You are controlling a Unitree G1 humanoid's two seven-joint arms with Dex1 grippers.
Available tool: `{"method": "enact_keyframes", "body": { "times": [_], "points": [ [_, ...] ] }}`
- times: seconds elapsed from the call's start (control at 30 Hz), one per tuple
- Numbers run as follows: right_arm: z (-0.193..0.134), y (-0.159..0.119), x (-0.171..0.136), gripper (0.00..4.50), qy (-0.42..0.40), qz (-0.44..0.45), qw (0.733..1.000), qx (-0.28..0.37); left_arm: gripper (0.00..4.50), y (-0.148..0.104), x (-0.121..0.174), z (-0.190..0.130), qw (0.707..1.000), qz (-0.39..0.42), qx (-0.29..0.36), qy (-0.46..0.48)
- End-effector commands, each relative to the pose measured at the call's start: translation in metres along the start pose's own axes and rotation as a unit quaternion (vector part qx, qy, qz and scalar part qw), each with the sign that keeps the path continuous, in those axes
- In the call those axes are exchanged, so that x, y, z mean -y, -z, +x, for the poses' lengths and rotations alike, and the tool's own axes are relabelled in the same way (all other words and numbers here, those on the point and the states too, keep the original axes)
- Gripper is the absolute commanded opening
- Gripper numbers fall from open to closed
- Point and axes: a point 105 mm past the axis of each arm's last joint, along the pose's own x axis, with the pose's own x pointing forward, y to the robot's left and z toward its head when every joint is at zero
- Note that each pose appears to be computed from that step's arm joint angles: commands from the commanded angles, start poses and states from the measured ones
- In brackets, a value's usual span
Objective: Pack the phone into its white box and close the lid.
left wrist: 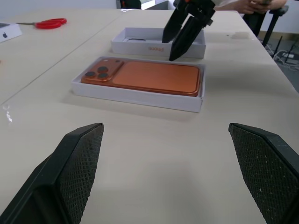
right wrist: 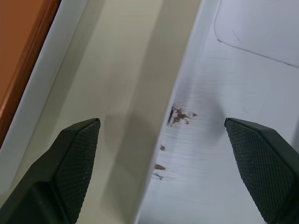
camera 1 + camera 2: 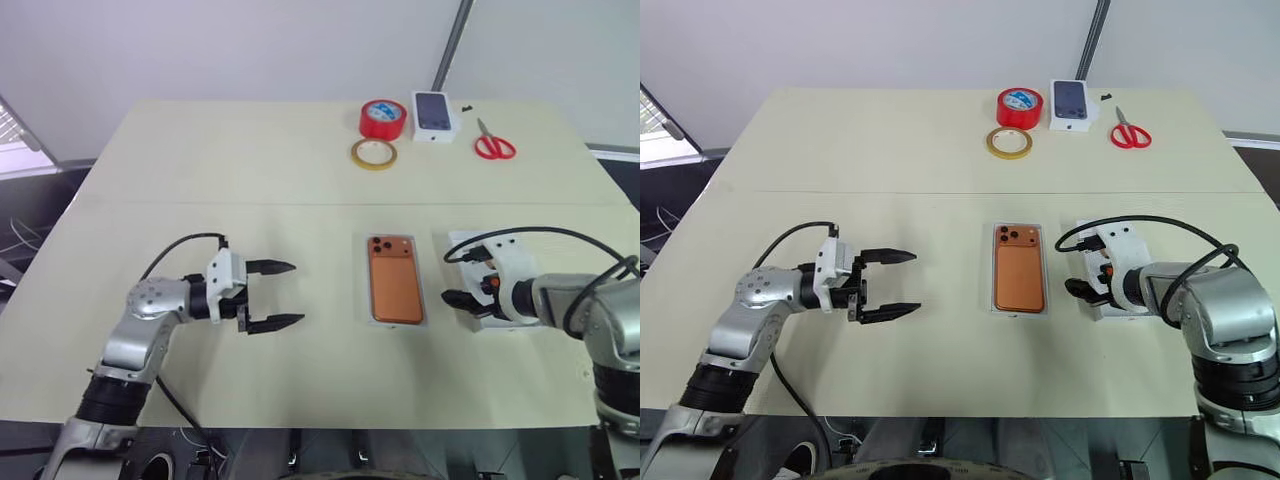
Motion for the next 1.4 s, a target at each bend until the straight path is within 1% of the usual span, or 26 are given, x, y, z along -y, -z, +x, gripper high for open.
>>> {"method": "enact_keyframes", "body": {
  "times": [0.03, 0.1, 0.13, 0.23, 0.27, 0.3, 0.47, 0.53, 0.57, 0.73, 0.87, 1.0, 1.1, 1.17, 1.23, 1.33, 1.4],
  "points": [
    [-0.004, -0.004, 0.001, 3.65, 0.002, -0.003, 1.000, 0.002, 4.50, -0.008, 0.003, 0.004, 1.000, 0.017, 0.011, -0.005],
    [-0.004, -0.001, 0.006, 2.75, 0.018, -0.006, 1.000, -0.007, 4.50, -0.009, 0.004, 0.005, 1.000, 0.015, 0.014, -0.009],
    [-0.003, 0.000, 0.007, 2.18, 0.023, -0.004, 1.000, -0.010, 4.50, -0.009, 0.004, 0.005, 1.000, 0.014, 0.015, -0.011],
    [-0.001, 0.003, 0.006, 0.71, 0.028, -0.004, 0.999, -0.017, 4.50, -0.008, 0.004, 0.006, 1.000, 0.012, 0.015, -0.014],
    [0.000, 0.004, 0.005, 0.14, 0.028, -0.005, 0.999, -0.018, 4.50, -0.008, 0.004, 0.006, 1.000, 0.011, 0.013, -0.015],
    [0.001, 0.006, 0.004, 0.06, 0.029, -0.005, 0.999, -0.020, 4.50, -0.007, 0.003, 0.006, 1.000, 0.011, 0.012, -0.017],
    [0.006, 0.012, 0.002, 0.06, 0.032, 0.015, 0.999, -0.021, 4.50, -0.006, 0.000, 0.007, 1.000, 0.010, 0.009, -0.020],
    [0.007, 0.008, 0.003, 0.06, 0.033, 0.027, 0.999, -0.008, 4.50, -0.008, -0.002, 0.008, 1.000, 0.009, 0.012, -0.023],
    [0.006, 0.002, 0.002, 0.06, 0.027, 0.039, 0.999, 0.008, 4.50, -0.009, -0.003, 0.008, 1.000, 0.009, 0.013, -0.024],
    [0.005, -0.005, -0.003, 0.06, -0.007, 0.088, 0.995, 0.046, 4.50, -0.008, -0.007, 0.009, 1.000, 0.006, 0.010, -0.024],
    [-0.002, -0.039, -0.003, 0.06, -0.021, 0.110, 0.988, 0.108, 4.50, -0.009, -0.014, 0.010, 0.999, 0.009, 0.010, -0.031],
    [-0.005, -0.057, -0.001, 0.06, -0.027, 0.146, 0.977, 0.153, 4.50, -0.009, -0.018, 0.010, 0.999, 0.011, 0.008, -0.032],
    [-0.011, -0.081, -0.011, 0.06, -0.066, 0.180, 0.958, 0.212, 4.50, -0.009, -0.021, 0.010, 0.999, 0.013, 0.007, -0.033],
    [-0.016, -0.099, -0.027, 0.06, -0.122, 0.197, 0.939, 0.254, 4.50, -0.011, -0.024, 0.010, 0.999, 0.013, 0.008, -0.036],
    [-0.023, -0.116, -0.052, 0.06, -0.222, 0.224, 0.904, 0.290, 4.50, -0.013, -0.028, 0.011, 0.999, 0.008, 0.015, -0.044],
    [-0.037, -0.135, -0.079, 0.06, -0.326, 0.237, 0.854, 0.329, 4.50, -0.017, -0.034, 0.013, 0.998, 0.000, 0.027, -0.060],
    [-0.041, -0.138, -0.093, 0.06, -0.365, 0.238, 0.835, 0.336, 4.50, -0.020, -0.039, 0.016, 0.996, -0.016, 0.037, -0.078]
  ]
}}
